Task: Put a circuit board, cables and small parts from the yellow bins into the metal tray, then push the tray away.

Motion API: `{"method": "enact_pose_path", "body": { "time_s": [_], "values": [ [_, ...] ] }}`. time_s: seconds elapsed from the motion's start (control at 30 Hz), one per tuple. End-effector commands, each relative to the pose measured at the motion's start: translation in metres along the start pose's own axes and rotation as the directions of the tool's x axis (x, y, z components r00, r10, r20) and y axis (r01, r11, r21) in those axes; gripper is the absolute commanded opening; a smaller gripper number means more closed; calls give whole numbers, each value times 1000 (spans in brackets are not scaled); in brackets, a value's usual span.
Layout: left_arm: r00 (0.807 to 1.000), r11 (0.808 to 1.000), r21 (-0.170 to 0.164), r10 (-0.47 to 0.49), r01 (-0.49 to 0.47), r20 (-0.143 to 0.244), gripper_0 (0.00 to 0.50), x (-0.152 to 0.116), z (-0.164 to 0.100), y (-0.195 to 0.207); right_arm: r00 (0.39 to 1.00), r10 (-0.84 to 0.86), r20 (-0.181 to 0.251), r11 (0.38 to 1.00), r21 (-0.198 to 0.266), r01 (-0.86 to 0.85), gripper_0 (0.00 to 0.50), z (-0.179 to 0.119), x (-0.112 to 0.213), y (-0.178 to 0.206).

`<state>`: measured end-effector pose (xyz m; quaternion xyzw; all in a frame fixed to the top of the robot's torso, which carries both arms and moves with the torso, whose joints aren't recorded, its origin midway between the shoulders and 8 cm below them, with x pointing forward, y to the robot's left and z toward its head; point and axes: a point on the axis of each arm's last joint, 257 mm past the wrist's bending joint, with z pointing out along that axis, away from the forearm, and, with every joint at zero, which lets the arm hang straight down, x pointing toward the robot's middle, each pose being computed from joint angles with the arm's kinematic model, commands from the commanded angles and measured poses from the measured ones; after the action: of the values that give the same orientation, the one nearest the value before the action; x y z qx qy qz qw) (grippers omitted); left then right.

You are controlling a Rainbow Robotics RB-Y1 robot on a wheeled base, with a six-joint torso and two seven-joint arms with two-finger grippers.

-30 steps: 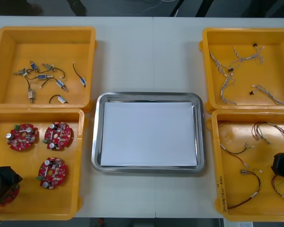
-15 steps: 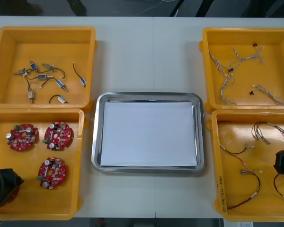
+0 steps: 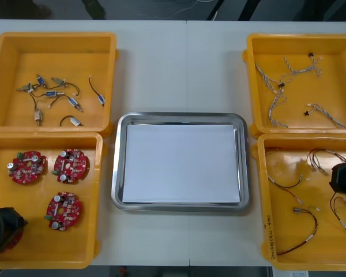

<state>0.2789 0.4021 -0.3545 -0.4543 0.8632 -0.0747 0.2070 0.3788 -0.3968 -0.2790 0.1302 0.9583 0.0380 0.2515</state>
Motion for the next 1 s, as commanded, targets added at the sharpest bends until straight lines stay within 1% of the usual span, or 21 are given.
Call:
{"method": "enact_pose_path", "body": {
  "time_s": [0.03, 0.13, 0.17, 0.2, 0.23, 0.27, 0.3, 0.33, 0.47, 0.73, 0.8, 0.9, 1.0],
  "values": [
    [998, 998, 11, -65, 65, 2, 500, 2, 2, -5, 998, -29, 64, 1000, -8, 30, 0, -18, -31, 9],
    [998, 998, 12, -66, 66, 1, 495, 2, 2, -7, 997, -35, 74, 999, -15, 37, 0, -19, -36, 15],
    [998, 998, 14, -67, 67, 2, 435, 1, 2, -7, 996, -35, 76, 999, -16, 36, 0, -18, -37, 16],
    [998, 998, 14, -68, 68, 1, 331, 1, 2, -8, 996, -39, 80, 999, -16, 41, 0, -18, -39, 19],
    [998, 998, 17, -65, 65, -3, 211, 3, 2, -10, 995, -45, 84, 999, -15, 46, 0, -18, -41, 22],
    [998, 998, 20, -62, 62, -4, 146, 3, 2, -11, 995, -45, 87, 999, -14, 47, 0, -18, -42, 22],
    [998, 998, 20, -62, 63, -6, 7, 4, 3, -13, 995, -48, 88, 999, -14, 50, 0, -17, -43, 25],
    [998, 998, 22, -61, 61, -7, 0, 4, 3, -14, 995, -50, 91, 999, -11, 51, 0, -17, -44, 26],
    [998, 998, 23, -61, 61, -6, 0, 4, 3, -15, 994, -57, 95, 998, 10, 57, 0, -15, -48, 29],
    [999, 998, 21, -54, 54, -7, 0, 3, 2, -16, 995, -53, 84, 999, 10, 52, 0, -16, -49, 34],
    [999, 999, 17, -50, 50, -9, 0, 3, 1, -16, 995, -51, 82, 999, 9, 51, 0, -16, -48, 35],
    [999, 999, 19, -41, 41, -9, 0, 1, -2, -19, 995, -47, 85, 999, 9, 46, 0, -16, -49, 35],
    [999, 999, 14, -35, 35, -1, 0, -5, -6, -18, 995, -42, 89, 999, 9, 41, 0, -16, -50, 35]
  ]
}}
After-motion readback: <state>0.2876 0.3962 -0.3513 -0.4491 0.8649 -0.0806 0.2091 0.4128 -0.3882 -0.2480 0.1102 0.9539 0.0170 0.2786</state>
